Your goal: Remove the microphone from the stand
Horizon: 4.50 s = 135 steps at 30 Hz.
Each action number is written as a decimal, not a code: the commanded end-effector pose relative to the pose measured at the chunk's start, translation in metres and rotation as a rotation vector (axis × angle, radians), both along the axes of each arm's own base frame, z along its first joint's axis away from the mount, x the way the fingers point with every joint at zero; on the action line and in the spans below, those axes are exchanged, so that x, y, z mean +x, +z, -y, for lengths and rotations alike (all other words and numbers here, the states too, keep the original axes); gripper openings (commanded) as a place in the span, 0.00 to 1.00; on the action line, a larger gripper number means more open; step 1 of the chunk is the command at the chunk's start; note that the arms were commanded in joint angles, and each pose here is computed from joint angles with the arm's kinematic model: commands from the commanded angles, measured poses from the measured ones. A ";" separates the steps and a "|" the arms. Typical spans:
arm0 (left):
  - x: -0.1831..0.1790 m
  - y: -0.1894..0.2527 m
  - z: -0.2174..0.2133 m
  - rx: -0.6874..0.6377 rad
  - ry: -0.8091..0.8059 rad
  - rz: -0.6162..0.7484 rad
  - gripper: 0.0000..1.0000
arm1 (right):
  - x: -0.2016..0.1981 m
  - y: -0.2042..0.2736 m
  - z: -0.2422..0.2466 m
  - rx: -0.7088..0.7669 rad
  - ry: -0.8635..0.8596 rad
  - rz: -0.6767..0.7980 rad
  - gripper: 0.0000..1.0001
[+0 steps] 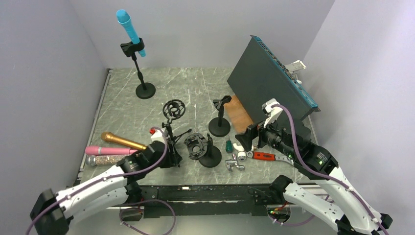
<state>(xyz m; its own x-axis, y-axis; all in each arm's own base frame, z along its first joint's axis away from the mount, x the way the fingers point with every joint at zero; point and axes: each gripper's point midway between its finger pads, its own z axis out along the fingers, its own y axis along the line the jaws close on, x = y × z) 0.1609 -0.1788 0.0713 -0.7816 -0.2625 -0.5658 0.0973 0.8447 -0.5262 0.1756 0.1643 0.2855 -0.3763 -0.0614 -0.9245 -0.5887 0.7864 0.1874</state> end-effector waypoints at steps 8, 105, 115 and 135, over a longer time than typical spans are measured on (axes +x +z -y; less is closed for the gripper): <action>0.047 -0.015 -0.004 0.216 0.244 0.122 0.43 | 0.004 0.010 0.005 0.012 -0.027 0.045 1.00; 0.429 0.379 -0.168 -0.027 0.078 1.174 0.38 | 0.071 -0.061 -0.069 0.004 0.012 -0.022 1.00; 0.323 0.409 -0.141 0.051 0.052 1.166 0.03 | 0.057 -0.041 -0.079 0.089 0.068 -0.057 1.00; 0.104 0.351 -0.030 -0.037 -0.074 1.059 0.00 | 0.028 0.004 -0.067 0.129 0.119 -0.054 1.00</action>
<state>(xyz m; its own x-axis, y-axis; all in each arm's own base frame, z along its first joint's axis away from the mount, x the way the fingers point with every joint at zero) 0.2804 -0.1419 0.4244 0.0560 -0.2418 -0.9687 0.5991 0.7843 -0.1611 0.2085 0.2291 0.2607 -0.4449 -0.0155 -0.8955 -0.6404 0.7045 0.3060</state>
